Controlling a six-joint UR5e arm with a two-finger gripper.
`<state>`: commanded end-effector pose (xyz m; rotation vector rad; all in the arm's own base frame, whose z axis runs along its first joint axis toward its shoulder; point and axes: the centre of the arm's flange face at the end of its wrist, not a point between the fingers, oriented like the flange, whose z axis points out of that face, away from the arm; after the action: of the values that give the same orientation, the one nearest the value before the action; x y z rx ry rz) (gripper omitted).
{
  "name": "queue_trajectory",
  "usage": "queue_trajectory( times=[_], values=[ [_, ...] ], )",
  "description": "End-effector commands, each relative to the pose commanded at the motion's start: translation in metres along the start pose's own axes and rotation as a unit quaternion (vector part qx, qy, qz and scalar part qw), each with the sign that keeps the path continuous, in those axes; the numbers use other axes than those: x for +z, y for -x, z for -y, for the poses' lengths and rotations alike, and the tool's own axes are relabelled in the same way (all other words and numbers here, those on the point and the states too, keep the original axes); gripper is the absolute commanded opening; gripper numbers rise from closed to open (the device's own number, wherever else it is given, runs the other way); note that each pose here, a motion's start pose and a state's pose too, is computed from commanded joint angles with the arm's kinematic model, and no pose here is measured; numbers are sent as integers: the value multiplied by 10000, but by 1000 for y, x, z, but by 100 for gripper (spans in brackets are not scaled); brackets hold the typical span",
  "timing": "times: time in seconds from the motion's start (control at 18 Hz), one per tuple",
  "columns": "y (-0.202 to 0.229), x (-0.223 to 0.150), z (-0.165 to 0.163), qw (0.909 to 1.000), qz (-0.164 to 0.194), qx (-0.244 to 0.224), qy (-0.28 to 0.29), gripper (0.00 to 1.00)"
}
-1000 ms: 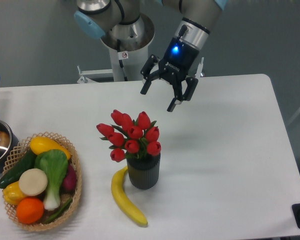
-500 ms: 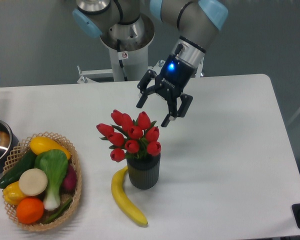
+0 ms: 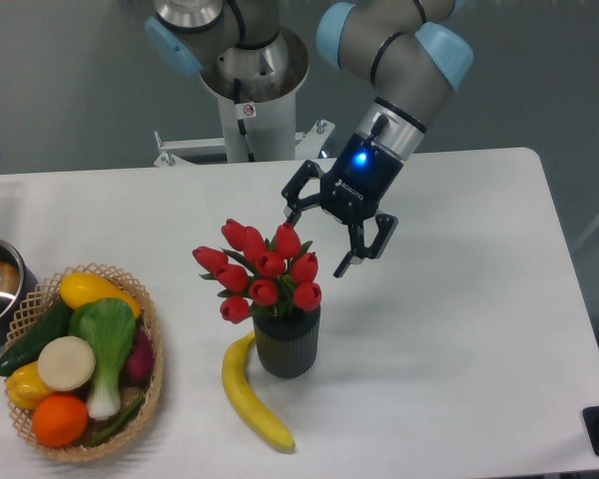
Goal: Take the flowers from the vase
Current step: 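Lower the gripper around the tulip stems and close on them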
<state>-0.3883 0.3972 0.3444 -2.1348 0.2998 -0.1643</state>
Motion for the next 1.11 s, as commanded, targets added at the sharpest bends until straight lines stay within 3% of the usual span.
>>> queue_trajectory(
  times=[1.0, 1.11],
  values=[
    [-3, 45, 15, 9986, -302, 436, 3, 100],
    [-3, 45, 15, 9986, -300, 436, 10, 94]
  ],
)
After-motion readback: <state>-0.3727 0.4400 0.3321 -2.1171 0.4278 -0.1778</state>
